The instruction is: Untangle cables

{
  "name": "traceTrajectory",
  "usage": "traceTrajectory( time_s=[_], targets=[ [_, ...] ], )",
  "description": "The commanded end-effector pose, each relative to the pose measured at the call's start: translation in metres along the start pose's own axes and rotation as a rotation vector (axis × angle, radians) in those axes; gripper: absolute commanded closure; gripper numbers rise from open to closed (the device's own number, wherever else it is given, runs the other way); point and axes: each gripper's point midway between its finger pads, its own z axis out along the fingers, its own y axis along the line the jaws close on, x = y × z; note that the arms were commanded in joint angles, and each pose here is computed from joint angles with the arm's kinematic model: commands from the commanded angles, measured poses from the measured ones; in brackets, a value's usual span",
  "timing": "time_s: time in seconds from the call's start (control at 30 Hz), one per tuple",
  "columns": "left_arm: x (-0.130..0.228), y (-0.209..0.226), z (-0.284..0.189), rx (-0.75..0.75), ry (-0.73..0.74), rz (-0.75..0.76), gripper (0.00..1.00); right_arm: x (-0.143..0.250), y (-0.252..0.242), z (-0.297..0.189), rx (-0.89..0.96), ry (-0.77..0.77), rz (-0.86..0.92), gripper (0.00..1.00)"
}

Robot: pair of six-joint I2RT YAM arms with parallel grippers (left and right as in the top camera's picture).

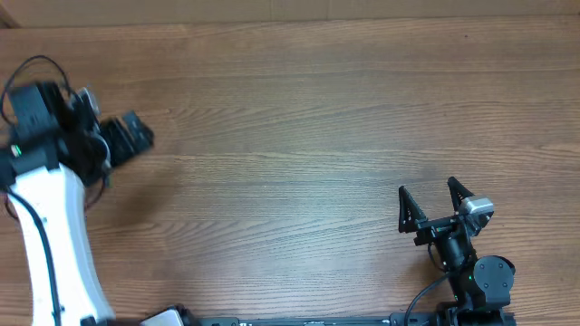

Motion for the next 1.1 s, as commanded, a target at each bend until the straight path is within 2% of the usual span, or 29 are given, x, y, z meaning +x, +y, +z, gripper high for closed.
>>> traceTrajectory(
  time_s=[0.0, 0.1, 0.23, 0.4, 0.6, 0.77, 1.07],
  targets=[
    [0.056, 0.034, 0.027, -0.1, 0.095, -0.032, 0.01, 0.001, 0.0, 0.0, -0.001, -0.005, -0.003, 0.0],
    [0.076, 0.042, 0.043, -0.09, 0.062, -0.063, 0.0, 0.001, 0.0, 0.0, -0.001, -0.005, -0.003, 0.0],
    [0.084, 0.033, 0.056, 0.0, 0.009, -0.033, 0.0, 0.001, 0.0, 0.0, -0.001, -0.005, -0.003, 0.0],
    [0.069, 0.007, 0.064, 0.165, -0.085, 0.162, 0.0, 0.001, 0.0, 0.0, -0.001, -0.005, -0.003, 0.0],
    [0.064, -0.006, 0.063, 0.229, -0.135, 0.308, 0.0, 0.001, 0.0, 0.0, -0.001, -0.005, -0.003, 0.0],
    [0.059, -0.016, 0.061, 0.259, -0.328, 0.42, 0.0, 0.001, 0.0, 0.0, -0.001, -0.005, -0.003, 0.0],
    [0.078, -0.039, 0.033, 0.275, -0.753, 0.62, 0.0, 0.001, 0.0, 0.0, -0.001, -0.005, -0.003, 0.0]
  ],
)
